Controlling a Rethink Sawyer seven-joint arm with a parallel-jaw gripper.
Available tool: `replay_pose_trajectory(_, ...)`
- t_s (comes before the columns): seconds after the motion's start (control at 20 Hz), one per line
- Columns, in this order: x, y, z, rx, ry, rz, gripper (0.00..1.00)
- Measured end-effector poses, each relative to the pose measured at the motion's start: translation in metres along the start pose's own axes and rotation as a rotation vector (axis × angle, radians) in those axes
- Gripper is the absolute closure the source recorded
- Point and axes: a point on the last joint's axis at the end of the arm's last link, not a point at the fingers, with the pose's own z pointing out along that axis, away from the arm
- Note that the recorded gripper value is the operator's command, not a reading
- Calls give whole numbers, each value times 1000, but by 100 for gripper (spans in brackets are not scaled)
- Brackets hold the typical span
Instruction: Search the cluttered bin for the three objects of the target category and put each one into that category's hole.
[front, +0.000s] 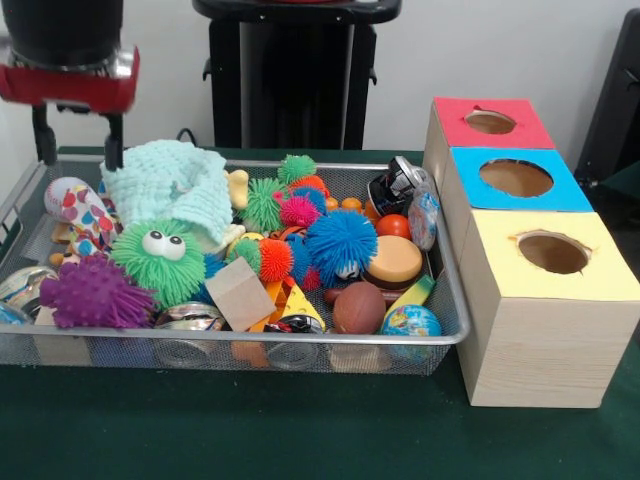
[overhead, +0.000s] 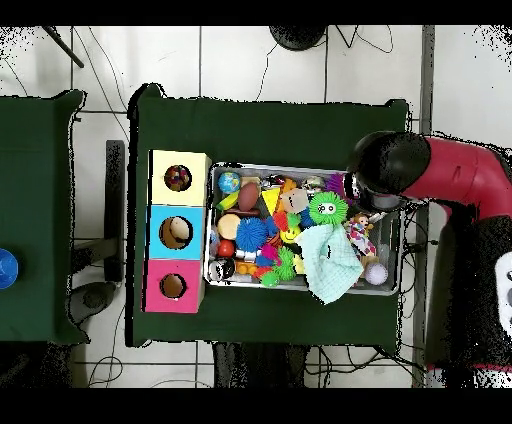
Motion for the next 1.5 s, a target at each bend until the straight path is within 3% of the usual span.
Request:
replay_pose_trajectory(0.3, 15, -32, -57, 6, -25, 51, 0)
replay_pose_trajectory(0.6, 38, -59, -92, 3, -72, 105, 0)
replay_pose_trajectory(0.75, 60, -75, -103, -6, -113, 143, 0)
replay_pose_trajectory(0.95, 79, -84, -100, -20, -140, 171, 0)
replay_pose_trajectory(1.2, 96, -82, -85, -26, -137, 175, 0)
replay_pose_trajectory(1.35, 105, -71, -72, -38, -126, 165, 0)
replay_pose_trajectory(1.5, 119, -46, -59, -54, -114, 142, 0)
